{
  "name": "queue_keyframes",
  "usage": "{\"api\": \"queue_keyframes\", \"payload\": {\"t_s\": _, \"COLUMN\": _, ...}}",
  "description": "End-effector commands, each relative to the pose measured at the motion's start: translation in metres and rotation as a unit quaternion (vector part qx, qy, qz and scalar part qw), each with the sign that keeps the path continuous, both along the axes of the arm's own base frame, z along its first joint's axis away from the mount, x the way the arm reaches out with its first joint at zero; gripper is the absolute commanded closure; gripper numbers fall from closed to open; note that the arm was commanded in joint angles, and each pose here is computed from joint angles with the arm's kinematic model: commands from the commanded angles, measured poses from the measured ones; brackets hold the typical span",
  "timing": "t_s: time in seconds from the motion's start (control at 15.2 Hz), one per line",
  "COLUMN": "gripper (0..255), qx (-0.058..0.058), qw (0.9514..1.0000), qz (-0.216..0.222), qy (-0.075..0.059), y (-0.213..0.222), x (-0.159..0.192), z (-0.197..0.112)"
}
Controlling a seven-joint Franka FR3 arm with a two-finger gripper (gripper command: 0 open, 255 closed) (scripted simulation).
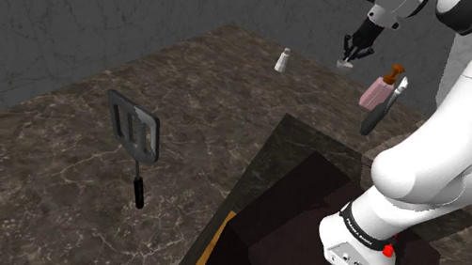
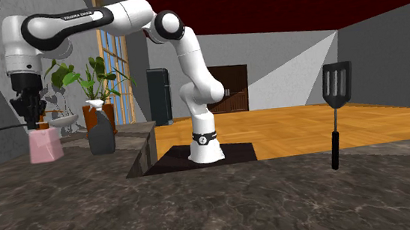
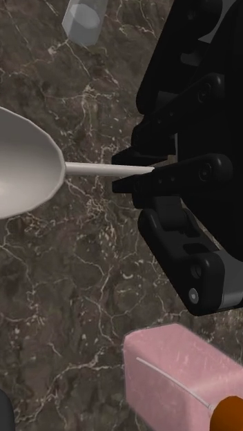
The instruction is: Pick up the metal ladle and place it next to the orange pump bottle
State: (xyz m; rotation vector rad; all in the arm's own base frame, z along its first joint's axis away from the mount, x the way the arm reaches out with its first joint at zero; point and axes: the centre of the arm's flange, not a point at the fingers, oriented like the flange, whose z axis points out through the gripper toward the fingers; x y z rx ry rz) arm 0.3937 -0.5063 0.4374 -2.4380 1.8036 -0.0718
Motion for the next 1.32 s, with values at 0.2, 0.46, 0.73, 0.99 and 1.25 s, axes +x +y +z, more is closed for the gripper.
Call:
{"api": "queue_keyframes", "payload": {"t_s": 0.2, "gripper": 255, "qx": 0.000, "qw": 1.0000, "qz": 0.000, "qy": 0.000, "y": 0.001, "x": 0.000, "z": -0.026}}
{"api": "queue_keyframes", "payload": {"t_s": 0.46, "gripper": 255, "qx": 0.000, "qw": 1.0000, "qz": 0.000, "qy": 0.000, "y": 0.001, "x": 0.000, "z": -0.047}}
{"api": "queue_keyframes", "payload": {"t_s": 0.73, "gripper": 255, "qx": 0.000, "qw": 1.0000, "qz": 0.000, "qy": 0.000, "y": 0.001, "x": 0.000, "z": -0.068}}
{"api": "queue_keyframes", "payload": {"t_s": 0.99, "gripper": 255, "qx": 0.000, "qw": 1.0000, "qz": 0.000, "qy": 0.000, "y": 0.001, "x": 0.000, "z": -0.089}}
{"api": "queue_keyframes", "payload": {"t_s": 1.25, "gripper": 255, "qx": 0.000, "qw": 1.0000, "qz": 0.000, "qy": 0.000, "y": 0.001, "x": 0.000, "z": -0.110}}
